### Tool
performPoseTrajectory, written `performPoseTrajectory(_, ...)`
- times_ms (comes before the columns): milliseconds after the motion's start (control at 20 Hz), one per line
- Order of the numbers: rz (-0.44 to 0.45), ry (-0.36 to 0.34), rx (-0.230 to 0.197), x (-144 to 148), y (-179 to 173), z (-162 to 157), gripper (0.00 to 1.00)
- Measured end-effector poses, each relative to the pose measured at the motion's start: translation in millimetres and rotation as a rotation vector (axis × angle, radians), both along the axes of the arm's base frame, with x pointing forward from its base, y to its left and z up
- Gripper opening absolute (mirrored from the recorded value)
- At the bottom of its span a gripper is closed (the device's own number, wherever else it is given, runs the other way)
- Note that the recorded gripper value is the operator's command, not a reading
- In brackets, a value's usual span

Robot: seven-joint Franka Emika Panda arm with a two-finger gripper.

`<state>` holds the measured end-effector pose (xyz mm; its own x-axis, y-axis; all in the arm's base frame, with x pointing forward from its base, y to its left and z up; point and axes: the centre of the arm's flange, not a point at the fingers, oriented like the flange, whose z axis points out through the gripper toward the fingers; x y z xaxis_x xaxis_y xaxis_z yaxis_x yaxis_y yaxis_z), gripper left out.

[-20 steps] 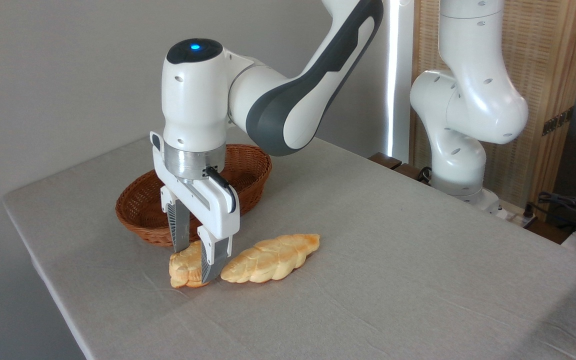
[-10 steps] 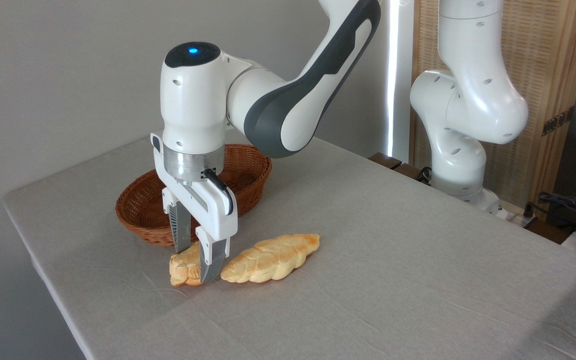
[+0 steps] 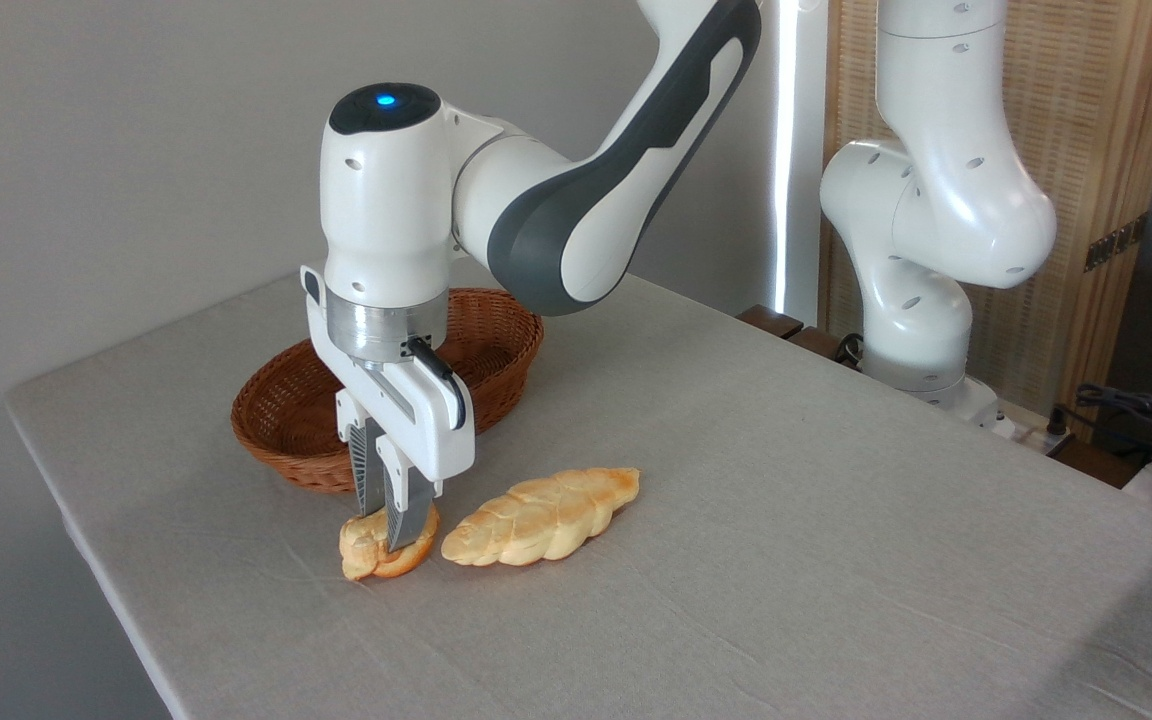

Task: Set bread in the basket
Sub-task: 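Lift the roll and move it over the wicker basket, releasing it inside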

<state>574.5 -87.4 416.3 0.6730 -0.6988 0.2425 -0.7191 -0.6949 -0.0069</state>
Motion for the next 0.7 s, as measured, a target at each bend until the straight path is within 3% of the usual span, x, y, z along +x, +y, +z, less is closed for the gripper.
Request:
performPoseTrajectory(300, 0.003, -0.022, -0.003, 2, 1, 10, 0.33)
performPoseTrajectory(500, 0.017, -0.089, -0.013, 3, 6, 46, 0.33)
performPoseTrajectory(650, 0.051, -0.142, -0.06, 2, 2, 80, 0.34)
performPoseTrajectory(700, 0.058, -0.155, -0.079, 1, -3, 91, 0.45)
